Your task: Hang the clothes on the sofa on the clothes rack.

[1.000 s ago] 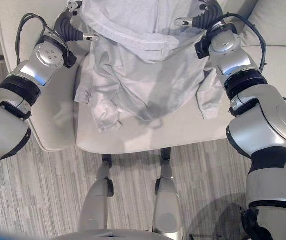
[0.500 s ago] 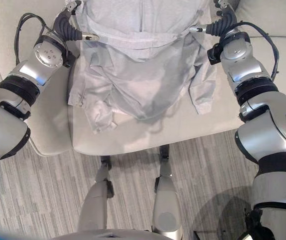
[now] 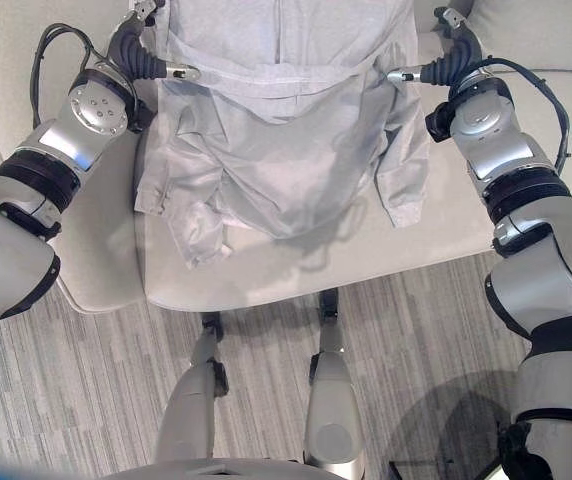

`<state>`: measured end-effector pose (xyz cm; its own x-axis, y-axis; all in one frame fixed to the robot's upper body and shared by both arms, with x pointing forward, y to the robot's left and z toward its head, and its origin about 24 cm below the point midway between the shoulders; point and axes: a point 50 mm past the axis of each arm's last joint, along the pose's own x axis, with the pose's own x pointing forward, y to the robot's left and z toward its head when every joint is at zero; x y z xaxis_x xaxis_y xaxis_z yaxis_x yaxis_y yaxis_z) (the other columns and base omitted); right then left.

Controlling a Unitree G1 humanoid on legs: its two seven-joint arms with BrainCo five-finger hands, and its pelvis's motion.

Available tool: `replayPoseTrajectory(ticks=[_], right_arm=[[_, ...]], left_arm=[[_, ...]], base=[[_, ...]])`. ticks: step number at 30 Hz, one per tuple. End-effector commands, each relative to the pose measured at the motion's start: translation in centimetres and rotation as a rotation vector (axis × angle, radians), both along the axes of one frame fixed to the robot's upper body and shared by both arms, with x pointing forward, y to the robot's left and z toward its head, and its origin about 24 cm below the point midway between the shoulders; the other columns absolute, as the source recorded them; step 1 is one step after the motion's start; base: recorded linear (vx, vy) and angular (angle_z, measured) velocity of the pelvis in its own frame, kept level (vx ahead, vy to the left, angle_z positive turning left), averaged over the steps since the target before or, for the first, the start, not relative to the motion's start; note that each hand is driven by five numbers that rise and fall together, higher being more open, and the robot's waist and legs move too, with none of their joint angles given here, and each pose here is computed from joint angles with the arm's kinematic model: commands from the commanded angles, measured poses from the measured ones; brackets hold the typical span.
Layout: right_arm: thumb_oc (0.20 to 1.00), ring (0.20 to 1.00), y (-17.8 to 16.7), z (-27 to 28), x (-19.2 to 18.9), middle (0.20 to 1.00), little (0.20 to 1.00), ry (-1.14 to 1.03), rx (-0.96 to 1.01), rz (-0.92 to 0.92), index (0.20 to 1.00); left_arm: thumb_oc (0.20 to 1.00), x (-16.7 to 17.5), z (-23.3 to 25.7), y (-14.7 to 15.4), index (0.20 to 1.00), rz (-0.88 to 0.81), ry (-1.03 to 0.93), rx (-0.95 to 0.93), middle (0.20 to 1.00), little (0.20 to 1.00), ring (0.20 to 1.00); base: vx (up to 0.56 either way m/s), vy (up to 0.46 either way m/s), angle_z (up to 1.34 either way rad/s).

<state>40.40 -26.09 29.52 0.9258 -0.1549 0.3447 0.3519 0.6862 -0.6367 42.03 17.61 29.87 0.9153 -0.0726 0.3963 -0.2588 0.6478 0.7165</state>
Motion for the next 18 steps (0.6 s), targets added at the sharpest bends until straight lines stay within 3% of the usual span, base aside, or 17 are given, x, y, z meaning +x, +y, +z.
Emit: replayPoseTrajectory(ticks=[1,12,18], right_arm=[[1.0,1.0,-0.8,6.4,-1.3,1.0,1.0,-0.17,0.02,-0.038,1.0],[1.0,1.0,1.9,8.4,-0.7,1.0,1.0,-0.169,0.042,-0.007,1.0],[1.0,1.0,1.4,9.3,-1.0,1.0,1.0,-0.19,0.133,-0.011,1.0]], left_arm=[[1.0,-1.4,7.1,0.4,1.0,0.013,-0.201,-0.022,1.0,1.0,1.0],[1.0,-1.1,6.7,-1.1,1.0,-0.028,-0.183,-0.04,1.0,1.0,1.0],[1.0,-1.0,6.1,-3.4,1.0,-0.105,-0.173,-0.067,1.0,1.0,1.0]], base=[[0.0,0.0,0.0],[0.01,-0.013,0.03],[0.01,-0.019,0.05]])
